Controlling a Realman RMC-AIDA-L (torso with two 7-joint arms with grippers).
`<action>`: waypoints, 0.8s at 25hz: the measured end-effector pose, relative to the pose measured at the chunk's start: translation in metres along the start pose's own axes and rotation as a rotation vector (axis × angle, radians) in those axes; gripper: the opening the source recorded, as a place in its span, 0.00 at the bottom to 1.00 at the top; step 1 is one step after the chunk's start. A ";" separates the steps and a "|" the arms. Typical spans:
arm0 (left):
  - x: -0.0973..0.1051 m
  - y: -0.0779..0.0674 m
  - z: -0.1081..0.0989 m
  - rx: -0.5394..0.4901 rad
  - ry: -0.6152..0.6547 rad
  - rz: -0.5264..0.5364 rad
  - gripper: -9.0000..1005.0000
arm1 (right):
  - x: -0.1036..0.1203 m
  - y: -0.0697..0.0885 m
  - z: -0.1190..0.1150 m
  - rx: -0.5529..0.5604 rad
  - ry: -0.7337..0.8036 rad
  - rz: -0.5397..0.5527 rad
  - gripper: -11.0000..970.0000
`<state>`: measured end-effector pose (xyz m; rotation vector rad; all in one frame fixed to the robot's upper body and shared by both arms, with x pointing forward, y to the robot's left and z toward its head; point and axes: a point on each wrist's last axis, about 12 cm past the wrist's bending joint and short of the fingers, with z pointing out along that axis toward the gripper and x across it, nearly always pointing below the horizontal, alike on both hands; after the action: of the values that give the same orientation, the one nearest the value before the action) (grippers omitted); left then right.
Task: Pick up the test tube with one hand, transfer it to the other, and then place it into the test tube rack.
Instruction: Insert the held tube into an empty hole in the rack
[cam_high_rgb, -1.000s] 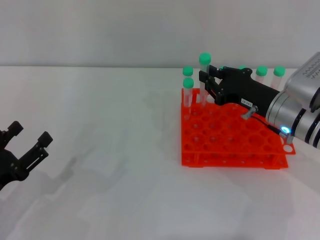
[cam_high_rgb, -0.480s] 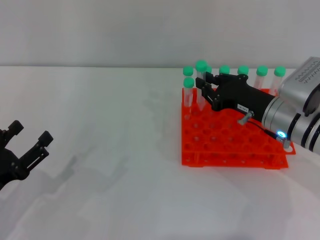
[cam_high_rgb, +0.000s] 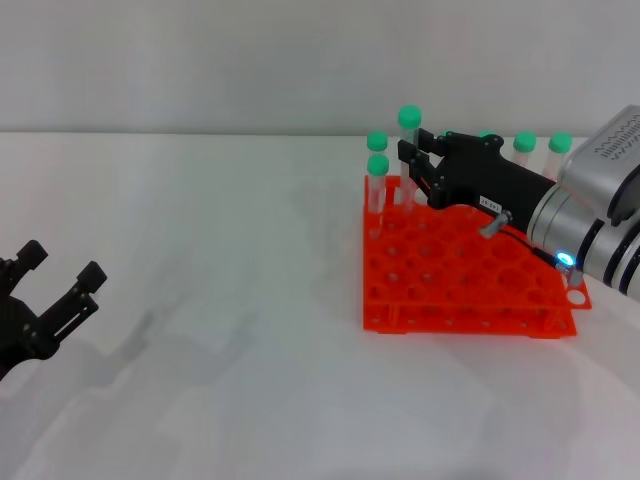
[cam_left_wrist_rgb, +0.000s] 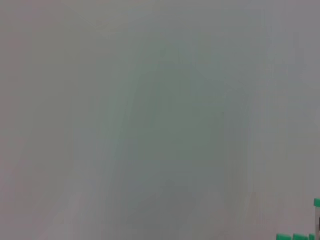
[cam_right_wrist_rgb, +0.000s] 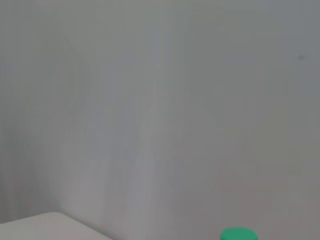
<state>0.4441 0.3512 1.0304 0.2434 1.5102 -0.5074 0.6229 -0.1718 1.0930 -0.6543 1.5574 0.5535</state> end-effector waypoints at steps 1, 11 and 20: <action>0.000 0.000 0.000 0.000 0.000 0.000 0.87 | 0.000 -0.001 0.000 0.004 -0.001 -0.003 0.33; -0.001 0.000 0.000 0.003 -0.002 0.003 0.87 | 0.007 0.005 -0.001 -0.017 0.029 -0.017 0.34; -0.002 0.000 0.003 0.009 -0.007 0.005 0.87 | 0.009 0.007 -0.001 -0.028 0.037 -0.022 0.36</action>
<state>0.4469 0.3505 1.0323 0.2525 1.5002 -0.5109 0.6169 -0.1683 1.0838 -0.7059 1.5777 0.5503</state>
